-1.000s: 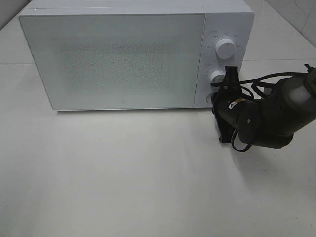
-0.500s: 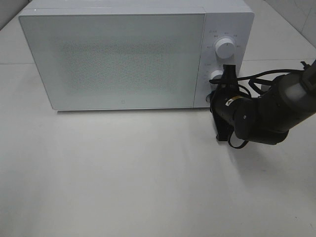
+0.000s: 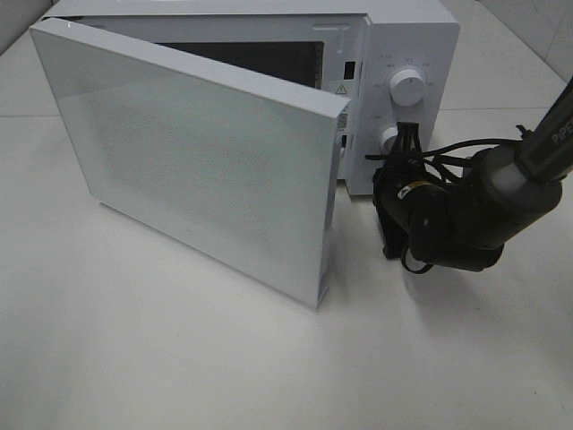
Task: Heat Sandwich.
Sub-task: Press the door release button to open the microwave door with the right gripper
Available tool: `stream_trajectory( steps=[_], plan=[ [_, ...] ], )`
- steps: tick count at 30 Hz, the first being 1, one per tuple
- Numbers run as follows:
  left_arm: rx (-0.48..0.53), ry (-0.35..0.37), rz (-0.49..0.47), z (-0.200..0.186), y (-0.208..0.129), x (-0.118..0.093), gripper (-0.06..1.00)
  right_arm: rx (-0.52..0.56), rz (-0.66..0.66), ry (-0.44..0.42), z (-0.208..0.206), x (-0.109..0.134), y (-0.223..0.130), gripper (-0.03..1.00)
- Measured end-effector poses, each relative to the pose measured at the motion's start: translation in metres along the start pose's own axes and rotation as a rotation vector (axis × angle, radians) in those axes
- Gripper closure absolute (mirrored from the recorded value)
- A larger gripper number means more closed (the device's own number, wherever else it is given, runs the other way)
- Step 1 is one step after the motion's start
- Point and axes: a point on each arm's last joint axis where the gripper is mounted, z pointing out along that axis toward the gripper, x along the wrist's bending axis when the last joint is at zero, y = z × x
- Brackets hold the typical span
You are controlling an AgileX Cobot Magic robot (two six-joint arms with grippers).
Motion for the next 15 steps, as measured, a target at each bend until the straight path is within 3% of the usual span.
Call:
stream_trajectory(
  steps=[15],
  plan=[
    [0.000, 0.001, 0.000, 0.0000, 0.0000, 0.0001, -0.05, -0.001, 0.000, -0.002, 0.0000, 0.0000, -0.0002, 0.95]
  ],
)
